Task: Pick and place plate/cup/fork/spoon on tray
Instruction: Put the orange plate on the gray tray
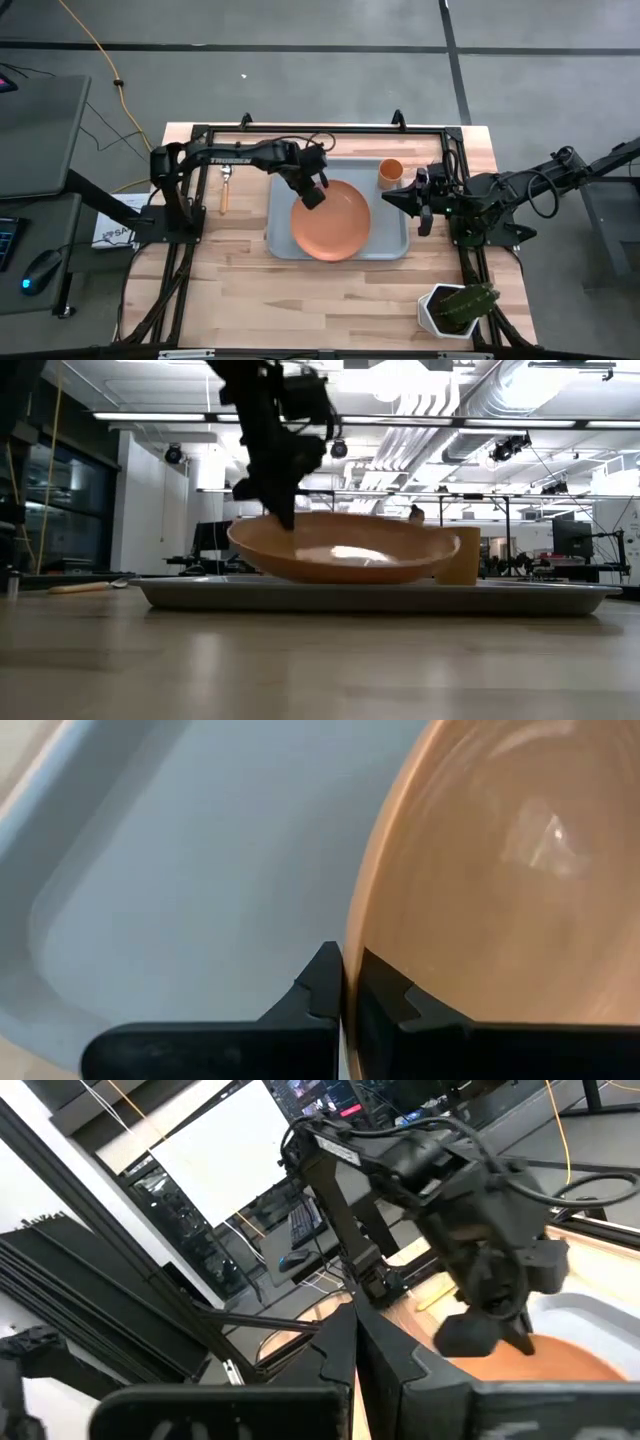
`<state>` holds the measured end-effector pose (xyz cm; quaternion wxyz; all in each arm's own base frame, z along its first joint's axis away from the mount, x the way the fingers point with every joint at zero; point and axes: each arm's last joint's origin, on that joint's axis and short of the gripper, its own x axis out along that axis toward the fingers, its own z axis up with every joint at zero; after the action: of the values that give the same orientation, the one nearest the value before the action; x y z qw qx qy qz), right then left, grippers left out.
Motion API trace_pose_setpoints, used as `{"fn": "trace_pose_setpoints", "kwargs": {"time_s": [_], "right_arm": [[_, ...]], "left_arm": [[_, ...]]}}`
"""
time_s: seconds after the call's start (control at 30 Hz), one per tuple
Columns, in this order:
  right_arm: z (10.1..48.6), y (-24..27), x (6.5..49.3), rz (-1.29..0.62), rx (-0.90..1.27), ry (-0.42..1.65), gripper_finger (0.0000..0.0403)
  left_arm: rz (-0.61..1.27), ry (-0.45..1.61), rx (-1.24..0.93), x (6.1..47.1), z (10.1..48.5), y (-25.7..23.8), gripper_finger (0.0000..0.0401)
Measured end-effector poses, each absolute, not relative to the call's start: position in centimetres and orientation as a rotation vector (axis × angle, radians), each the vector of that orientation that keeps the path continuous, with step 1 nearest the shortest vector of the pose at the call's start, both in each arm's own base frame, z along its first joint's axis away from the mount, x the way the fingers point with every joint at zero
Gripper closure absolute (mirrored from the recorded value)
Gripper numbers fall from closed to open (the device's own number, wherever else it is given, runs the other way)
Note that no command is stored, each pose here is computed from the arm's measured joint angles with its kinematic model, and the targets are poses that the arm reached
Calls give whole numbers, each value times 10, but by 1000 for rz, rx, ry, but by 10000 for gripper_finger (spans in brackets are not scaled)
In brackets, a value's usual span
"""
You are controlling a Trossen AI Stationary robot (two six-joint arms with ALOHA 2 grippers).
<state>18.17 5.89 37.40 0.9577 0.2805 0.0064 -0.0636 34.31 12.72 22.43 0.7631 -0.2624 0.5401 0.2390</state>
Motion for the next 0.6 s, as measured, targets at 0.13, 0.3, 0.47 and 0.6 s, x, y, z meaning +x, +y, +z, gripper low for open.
{"fn": "trace_pose_setpoints", "kwargs": {"time_s": [0.13, 0.3, 0.47, 0.6], "right_arm": [[374, 59, 182, -129, 569, 13, 402], [374, 59, 182, -129, 569, 13, 402], [374, 59, 182, -129, 569, 13, 402], [374, 59, 182, -130, 568, 14, 402]], "left_arm": [[559, 1130, -631, 338, 215, 143, 401], [573, 1121, -696, 331, 208, 153, 401], [601, 1137, -719, 325, 200, 160, 401], [613, 1145, -731, 321, 188, 159, 401]]}}
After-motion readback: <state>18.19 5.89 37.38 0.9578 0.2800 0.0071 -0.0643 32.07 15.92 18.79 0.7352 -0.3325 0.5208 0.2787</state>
